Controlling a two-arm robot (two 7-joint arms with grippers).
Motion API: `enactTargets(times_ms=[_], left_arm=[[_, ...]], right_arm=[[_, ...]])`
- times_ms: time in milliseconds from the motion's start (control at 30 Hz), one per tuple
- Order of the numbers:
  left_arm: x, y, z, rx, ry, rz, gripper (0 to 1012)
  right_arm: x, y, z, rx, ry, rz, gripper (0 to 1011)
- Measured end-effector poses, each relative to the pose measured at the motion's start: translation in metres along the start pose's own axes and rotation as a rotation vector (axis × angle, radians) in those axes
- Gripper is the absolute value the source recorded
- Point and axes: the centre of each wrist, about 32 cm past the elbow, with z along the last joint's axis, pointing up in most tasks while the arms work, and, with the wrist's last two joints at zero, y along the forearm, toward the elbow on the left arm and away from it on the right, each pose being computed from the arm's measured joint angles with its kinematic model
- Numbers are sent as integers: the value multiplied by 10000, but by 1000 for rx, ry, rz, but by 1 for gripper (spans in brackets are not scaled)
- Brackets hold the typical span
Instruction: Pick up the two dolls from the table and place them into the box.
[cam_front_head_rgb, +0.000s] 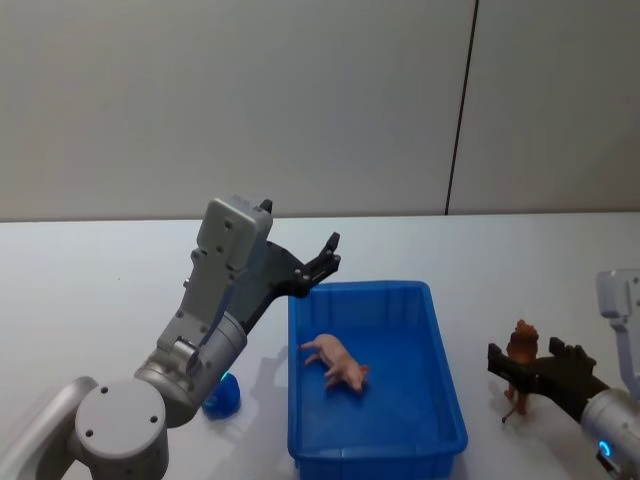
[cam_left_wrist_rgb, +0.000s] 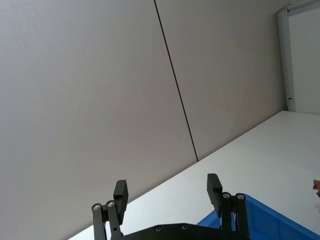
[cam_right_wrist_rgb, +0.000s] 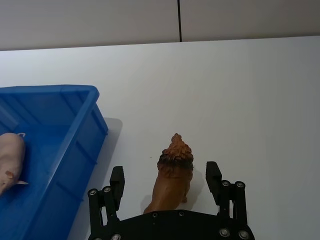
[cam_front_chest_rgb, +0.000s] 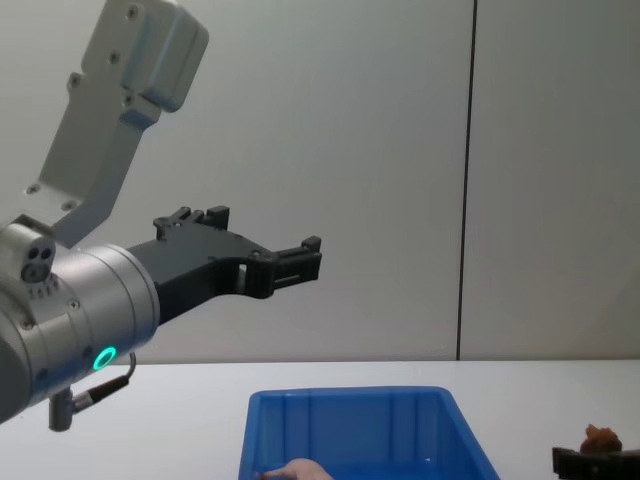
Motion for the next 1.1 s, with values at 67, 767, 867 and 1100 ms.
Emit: enactTargets(times_ms=[67,767,867,1100], left_arm=[[0,0,0,0,0,0,1001],[0,0,0,0,0,0,1001],[0,0,0,0,0,0,1001],[0,0,0,0,0,0,1001]], right_arm=[[0,11,1,-4,2,1,1000],[-20,193,23,-38,4,29,1001],[-22,200,22,-37,2,22,1001],[-24,221,24,-31,-2,7,1000]])
